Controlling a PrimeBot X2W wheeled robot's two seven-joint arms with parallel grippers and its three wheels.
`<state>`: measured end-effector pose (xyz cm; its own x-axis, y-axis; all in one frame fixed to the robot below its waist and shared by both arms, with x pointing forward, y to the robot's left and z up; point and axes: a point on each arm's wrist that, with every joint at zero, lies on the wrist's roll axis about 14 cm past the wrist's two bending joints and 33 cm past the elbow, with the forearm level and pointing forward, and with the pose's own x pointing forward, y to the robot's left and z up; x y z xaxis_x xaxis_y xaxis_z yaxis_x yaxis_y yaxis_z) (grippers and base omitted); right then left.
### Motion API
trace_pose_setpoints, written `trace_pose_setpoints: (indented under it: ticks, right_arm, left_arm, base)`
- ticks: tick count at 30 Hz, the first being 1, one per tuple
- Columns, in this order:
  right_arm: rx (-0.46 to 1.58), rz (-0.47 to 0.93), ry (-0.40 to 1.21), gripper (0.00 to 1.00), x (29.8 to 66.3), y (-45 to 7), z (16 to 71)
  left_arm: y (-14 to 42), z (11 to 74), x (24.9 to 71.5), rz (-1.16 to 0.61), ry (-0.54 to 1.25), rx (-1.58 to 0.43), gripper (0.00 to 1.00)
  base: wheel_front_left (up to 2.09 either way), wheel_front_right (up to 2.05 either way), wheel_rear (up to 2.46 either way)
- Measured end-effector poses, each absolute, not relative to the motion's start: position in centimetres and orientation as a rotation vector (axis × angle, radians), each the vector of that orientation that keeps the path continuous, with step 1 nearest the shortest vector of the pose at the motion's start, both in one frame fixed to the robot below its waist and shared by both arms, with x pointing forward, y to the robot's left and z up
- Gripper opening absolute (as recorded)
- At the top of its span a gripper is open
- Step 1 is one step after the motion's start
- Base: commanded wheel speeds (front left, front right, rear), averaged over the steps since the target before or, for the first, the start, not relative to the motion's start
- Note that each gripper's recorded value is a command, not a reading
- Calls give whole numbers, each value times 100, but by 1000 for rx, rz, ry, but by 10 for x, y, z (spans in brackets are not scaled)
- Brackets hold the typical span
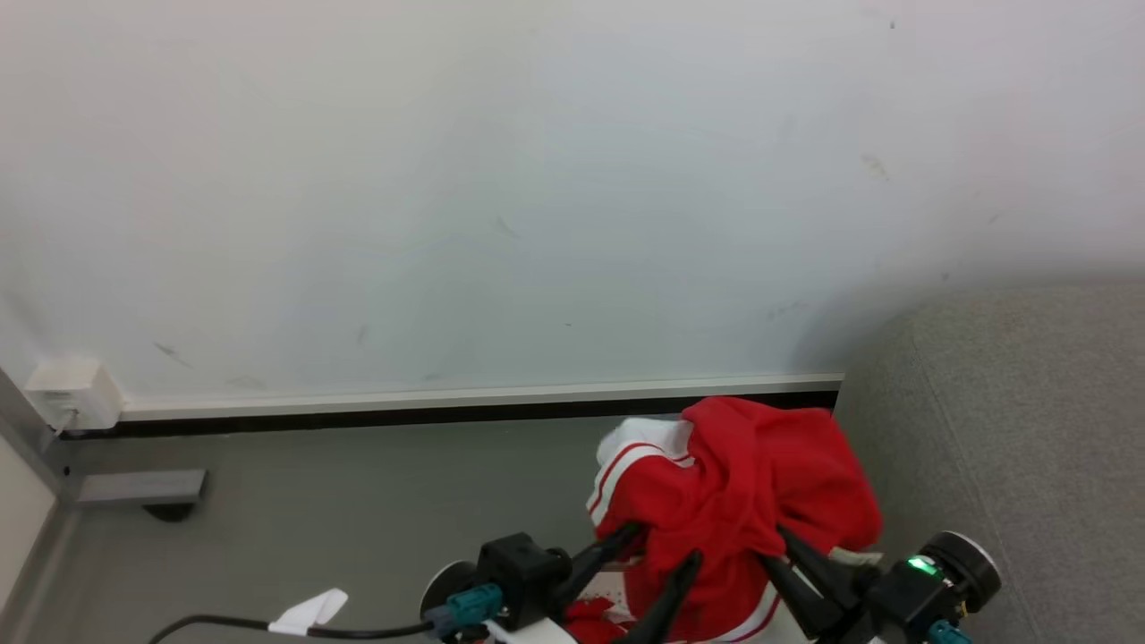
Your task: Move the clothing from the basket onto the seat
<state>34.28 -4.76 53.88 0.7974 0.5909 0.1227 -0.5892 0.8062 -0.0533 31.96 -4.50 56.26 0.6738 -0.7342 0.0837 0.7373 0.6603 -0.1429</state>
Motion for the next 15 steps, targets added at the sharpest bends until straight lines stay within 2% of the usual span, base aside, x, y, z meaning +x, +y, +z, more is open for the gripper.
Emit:
trace_pose_setpoints:
  ticks: [7,15]
  right_arm:
    - [-1,463,-169,0,345,-105,549]
    - [-5,253,-183,0,326,-174,552]
  left_arm:
    - [-60,549,321,-872,-10,-140,100]
    - [-102,539,311,-1006,1,-142,100]
  base:
    - [0,0,0]
    - [0,0,0]
